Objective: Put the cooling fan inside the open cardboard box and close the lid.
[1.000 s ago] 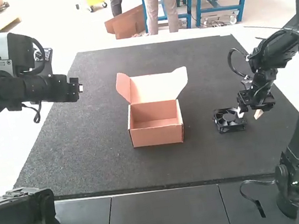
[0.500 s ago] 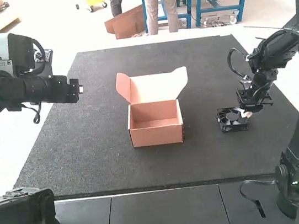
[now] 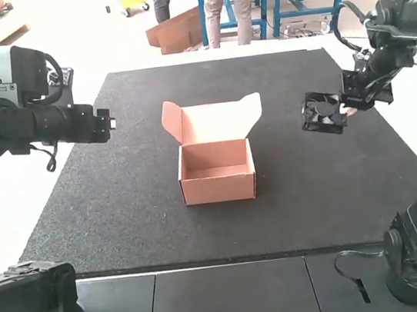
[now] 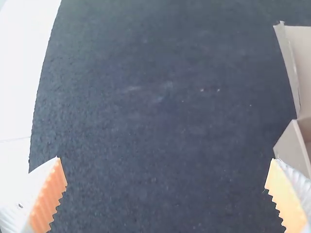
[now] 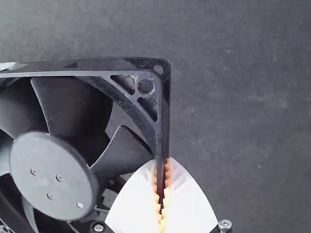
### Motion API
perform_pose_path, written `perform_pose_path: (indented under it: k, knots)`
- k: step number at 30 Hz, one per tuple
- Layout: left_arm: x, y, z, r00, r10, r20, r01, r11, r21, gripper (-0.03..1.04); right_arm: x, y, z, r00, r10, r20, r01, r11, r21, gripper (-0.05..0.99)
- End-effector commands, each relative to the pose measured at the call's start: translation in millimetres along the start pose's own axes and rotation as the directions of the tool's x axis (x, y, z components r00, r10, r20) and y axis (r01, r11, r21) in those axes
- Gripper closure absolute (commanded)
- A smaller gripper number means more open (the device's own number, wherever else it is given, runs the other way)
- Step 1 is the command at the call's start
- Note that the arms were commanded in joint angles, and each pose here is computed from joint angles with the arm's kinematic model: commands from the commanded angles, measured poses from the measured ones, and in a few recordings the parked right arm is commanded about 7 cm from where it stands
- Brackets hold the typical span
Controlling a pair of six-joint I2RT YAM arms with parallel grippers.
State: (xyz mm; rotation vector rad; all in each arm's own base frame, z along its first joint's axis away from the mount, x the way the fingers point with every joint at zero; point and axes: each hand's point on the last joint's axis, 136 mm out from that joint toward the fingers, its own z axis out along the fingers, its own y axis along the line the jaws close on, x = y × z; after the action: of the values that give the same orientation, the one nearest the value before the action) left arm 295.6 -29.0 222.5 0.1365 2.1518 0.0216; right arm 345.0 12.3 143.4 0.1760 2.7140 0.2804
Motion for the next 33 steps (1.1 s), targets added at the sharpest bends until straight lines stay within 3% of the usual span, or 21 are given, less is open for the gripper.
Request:
perform_pose_path:
  k: [1,6,17,23,33]
  knots:
    - [-8.5,-0.3,-5.3,0.999,0.010,0.034,-0.010,0.9999,0.003,0.04,-3.8,36.2,-28.1,0.996,0.078,0.037,-0.076,0.995,-0.069,0.94]
    - [-6.2,-0.4,-4.6,0.999,0.010,0.031,-0.011,0.9999,0.003,0.04,14.4,85.3,-47.1,0.997,0.072,-0.012,-0.073,0.991,-0.112,0.94]
    - [3.5,-1.5,-6.4,0.999,0.013,0.030,-0.013,0.9999,0.005,0.04,59.7,186.7,-64.9,0.995,-0.087,-0.047,0.075,0.974,-0.215,0.94]
    - [5.8,-1.3,-9.9,0.999,0.012,0.036,-0.013,0.9999,0.005,0.04,90.5,223.3,-52.9,0.983,-0.142,-0.115,0.111,0.964,-0.243,0.94]
    - [7.1,-1.2,-11.4,0.999,0.012,0.036,-0.013,0.9999,0.005,0.04,91.8,244.6,-10.6,0.967,-0.195,-0.166,0.160,0.966,-0.201,0.94]
